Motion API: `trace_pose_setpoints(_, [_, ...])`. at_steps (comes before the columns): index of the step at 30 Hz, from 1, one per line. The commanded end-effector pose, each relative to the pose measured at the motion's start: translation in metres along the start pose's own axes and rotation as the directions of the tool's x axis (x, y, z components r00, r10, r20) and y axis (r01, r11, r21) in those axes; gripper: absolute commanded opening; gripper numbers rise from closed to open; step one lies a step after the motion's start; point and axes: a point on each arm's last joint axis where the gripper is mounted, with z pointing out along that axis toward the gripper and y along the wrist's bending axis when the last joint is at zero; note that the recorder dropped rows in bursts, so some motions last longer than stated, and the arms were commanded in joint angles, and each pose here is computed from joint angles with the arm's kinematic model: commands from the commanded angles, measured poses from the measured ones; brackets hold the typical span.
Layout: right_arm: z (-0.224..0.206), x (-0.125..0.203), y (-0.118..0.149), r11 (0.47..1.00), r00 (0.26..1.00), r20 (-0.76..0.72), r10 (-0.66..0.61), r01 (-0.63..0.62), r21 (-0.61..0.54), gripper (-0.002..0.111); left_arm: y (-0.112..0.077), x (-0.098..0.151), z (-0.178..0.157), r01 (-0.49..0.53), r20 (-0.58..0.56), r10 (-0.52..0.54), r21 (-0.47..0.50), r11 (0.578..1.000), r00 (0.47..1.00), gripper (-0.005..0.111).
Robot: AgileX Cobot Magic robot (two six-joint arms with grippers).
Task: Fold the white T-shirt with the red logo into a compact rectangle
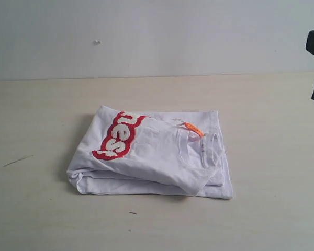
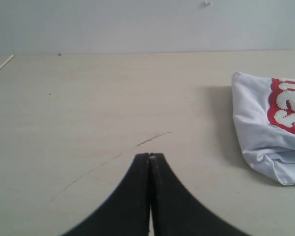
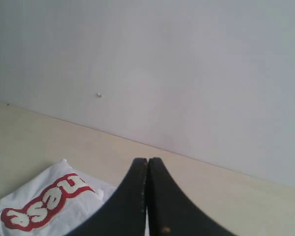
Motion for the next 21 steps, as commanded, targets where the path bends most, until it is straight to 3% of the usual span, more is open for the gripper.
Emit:
trace_pose_setpoints(1, [-0.002,0.000,-0.001,1.000,1.000,0.013,0.008,-0.008,0.006,0.000,0.000,0.001,0.000,0.010,0.007,-0.010,-0.001,1.000,1.000,0.000])
trace_pose_setpoints(9, [-0.017,0.011,-0.001,1.000,0.991,-0.135,0.011,-0.011,0.000,0.000,0.000,0.001,0.000,0.010,0.007,-0.010,-0.001,1.000,1.000,0.000])
trace_pose_setpoints(16, [-0.050,0.012,-0.017,0.989,0.993,-0.115,0.020,-0.003,0.150,0.000,0.000,0.001,0.000,0.010,0.007,-0.010,-0.001,1.000,1.000,0.000])
trace_pose_setpoints(21, [-0.068,0.030,-0.022,0.968,0.996,-0.079,0.030,-0.010,0.250,0.000,0.000,0.001,0.000,0.010,0.007,-0.010,-0.001,1.000,1.000,0.000])
